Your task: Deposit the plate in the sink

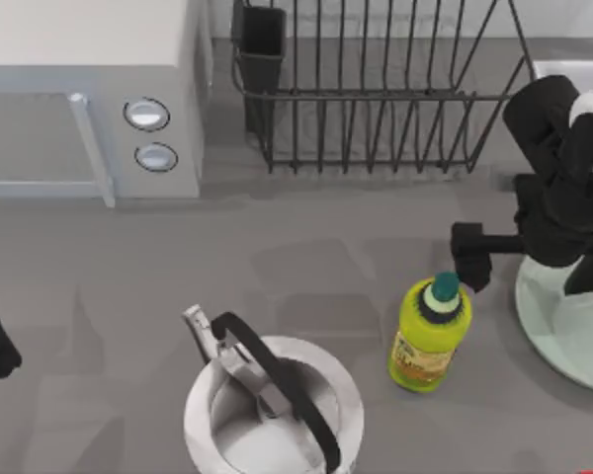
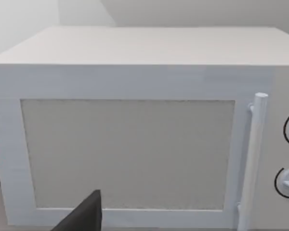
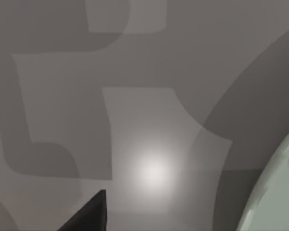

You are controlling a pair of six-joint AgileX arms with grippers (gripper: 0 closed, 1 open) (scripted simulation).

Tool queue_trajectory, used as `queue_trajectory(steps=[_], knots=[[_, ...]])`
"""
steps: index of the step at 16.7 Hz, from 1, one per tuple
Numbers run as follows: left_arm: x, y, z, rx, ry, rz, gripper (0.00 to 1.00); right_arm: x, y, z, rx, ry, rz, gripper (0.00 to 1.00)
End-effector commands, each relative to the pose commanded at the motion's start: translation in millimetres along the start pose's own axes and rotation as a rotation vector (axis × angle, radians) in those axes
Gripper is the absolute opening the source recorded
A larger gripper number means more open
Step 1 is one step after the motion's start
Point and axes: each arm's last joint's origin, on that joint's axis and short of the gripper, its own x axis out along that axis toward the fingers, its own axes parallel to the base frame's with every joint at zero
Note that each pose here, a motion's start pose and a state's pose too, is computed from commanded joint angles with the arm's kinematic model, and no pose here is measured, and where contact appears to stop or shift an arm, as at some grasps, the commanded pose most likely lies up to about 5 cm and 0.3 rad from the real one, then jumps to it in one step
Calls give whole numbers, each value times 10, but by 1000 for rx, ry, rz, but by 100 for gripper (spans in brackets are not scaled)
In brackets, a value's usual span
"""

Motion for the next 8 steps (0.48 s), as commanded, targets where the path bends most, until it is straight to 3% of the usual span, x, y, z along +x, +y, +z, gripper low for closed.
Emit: queue_trajectory(steps=[8], knots=[[0,0,0,0,0,0,100,0,0,0,0,0,0,25]])
